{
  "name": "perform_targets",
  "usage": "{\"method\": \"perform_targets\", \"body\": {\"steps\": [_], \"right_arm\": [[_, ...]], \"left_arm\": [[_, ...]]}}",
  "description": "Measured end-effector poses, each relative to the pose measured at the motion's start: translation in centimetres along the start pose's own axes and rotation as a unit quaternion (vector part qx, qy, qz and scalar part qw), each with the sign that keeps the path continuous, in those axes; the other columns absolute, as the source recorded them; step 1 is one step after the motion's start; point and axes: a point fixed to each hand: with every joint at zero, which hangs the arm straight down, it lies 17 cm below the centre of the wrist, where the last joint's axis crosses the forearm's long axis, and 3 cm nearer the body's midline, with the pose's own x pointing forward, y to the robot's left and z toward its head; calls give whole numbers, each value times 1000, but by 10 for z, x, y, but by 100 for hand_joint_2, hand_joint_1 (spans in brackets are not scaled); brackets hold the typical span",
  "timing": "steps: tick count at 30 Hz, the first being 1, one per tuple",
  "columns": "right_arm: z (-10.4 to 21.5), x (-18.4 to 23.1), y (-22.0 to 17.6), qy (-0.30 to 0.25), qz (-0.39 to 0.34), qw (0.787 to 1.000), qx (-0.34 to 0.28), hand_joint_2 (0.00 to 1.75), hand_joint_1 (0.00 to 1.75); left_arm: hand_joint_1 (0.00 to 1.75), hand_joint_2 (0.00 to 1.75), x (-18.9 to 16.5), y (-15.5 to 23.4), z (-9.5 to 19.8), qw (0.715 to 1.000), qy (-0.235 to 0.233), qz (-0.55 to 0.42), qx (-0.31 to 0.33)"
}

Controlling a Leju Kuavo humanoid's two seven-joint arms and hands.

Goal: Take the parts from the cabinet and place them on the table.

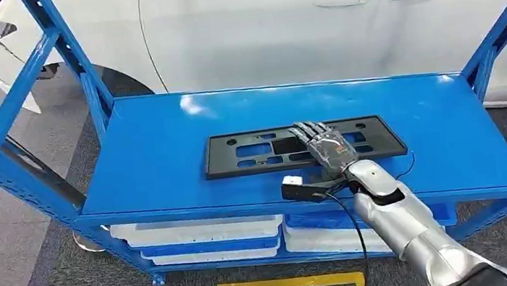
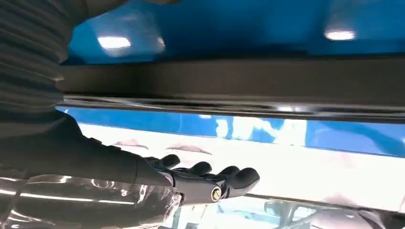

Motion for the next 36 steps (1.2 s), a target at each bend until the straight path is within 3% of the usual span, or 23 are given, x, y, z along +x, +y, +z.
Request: {"method": "perform_targets", "body": {"steps": [1, 2, 36], "right_arm": [[0, 0, 1, 0, 0, 1000, 2, 175, 72], [1, 0, 4, 1, -1, 1000, 5, 175, 175], [5, -4, 4, -10, -38, 999, 10, 175, 175]], "left_arm": [[0, 0, 1, 0, 0, 1000, -1, 0, 0], [0, 0, 0, -1, 0, 1000, 0, 0, -1], [0, 0, 1, -3, 0, 1000, -4, -2, -5]]}}
